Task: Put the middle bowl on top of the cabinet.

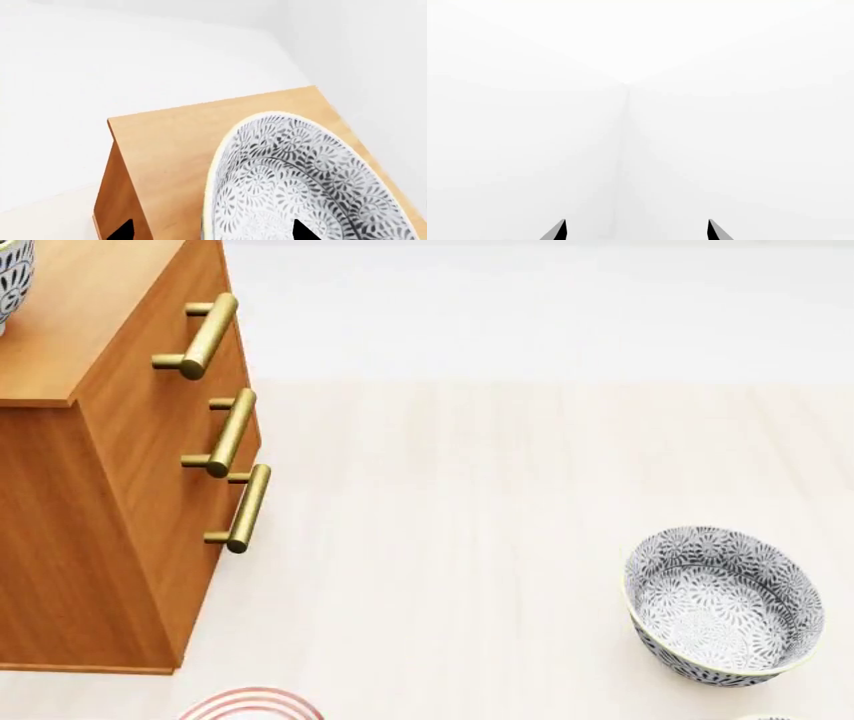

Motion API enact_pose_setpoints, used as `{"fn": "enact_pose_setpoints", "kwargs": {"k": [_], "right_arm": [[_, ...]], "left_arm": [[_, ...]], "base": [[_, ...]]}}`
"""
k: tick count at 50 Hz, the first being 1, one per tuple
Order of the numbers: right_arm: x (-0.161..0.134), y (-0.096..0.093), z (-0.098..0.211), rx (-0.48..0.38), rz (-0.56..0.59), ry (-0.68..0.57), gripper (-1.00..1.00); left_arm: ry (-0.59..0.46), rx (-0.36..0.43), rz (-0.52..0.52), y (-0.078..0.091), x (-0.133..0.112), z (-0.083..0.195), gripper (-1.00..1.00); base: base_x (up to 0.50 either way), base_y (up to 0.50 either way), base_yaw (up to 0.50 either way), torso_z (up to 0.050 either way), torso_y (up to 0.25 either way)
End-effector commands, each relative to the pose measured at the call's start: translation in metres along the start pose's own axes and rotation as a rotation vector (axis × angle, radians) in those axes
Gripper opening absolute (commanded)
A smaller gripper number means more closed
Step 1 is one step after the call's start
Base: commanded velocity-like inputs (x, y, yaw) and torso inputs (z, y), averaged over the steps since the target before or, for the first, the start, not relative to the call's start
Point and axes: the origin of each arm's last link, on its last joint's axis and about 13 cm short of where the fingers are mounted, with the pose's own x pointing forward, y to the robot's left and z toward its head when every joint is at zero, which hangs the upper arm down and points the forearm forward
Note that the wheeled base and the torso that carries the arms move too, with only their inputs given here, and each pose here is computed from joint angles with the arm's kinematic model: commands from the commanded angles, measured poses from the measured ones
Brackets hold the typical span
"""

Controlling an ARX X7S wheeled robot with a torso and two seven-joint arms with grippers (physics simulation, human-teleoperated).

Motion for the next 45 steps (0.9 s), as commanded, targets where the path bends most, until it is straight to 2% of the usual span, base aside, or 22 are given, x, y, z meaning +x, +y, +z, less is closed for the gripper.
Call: {"fn": "enact_pose_setpoints", "kwargs": {"k": [1, 11, 22, 25, 32, 37, 40, 45], "right_arm": [[0.0, 0.001, 0.0, -0.001, 0.006, 0.002, 1.0], [0.0, 0.0, -0.001, -0.001, 0.004, 0.001, 1.0], [0.001, 0.0, -0.001, -0.002, 0.003, 0.0, 1.0], [0.001, -0.002, -0.002, -0.002, 0.002, 0.003, 1.0], [-0.001, -0.008, -0.004, -0.005, 0.004, 0.005, 1.0], [-0.002, -0.011, -0.004, -0.004, 0.003, 0.004, 1.0], [-0.003, -0.013, -0.004, -0.004, 0.001, 0.005, 1.0], [-0.004, -0.014, -0.005, -0.005, 0.002, 0.006, 1.0]], "left_arm": [[-0.087, 0.026, -0.019, 0.002, -0.015, 0.009, 1.0], [-0.173, 0.04, -0.056, 0.005, -0.037, 0.016, 1.0], [-0.239, 0.053, -0.115, 0.017, -0.062, 0.013, 1.0], [-0.224, 0.06, -0.167, 0.025, -0.068, 0.005, 1.0], [-0.324, 0.087, -0.215, 0.039, -0.083, -0.001, 1.0], [-0.405, 0.097, -0.293, 0.061, -0.098, -0.012, 1.0], [-0.405, 0.095, -0.335, 0.072, -0.104, -0.02, 1.0], [-0.46, 0.117, -0.365, 0.084, -0.108, -0.027, 1.0]], "base": [[0.0, 0.0, 0.0, 0.0, 0.0], [0.0, 0.0, 0.0, 0.0, 0.0], [0.0, 0.0, 0.0, 0.0, 0.0], [0.0, 0.0, 0.0, 0.0, 0.0], [0.0, 0.0, 0.0, 0.0, 0.0], [0.0, 0.0, 0.0, 0.0, 0.0], [0.0, 0.0, 0.0, 0.0, 0.0], [0.0, 0.0, 0.0, 0.0, 0.0]]}}
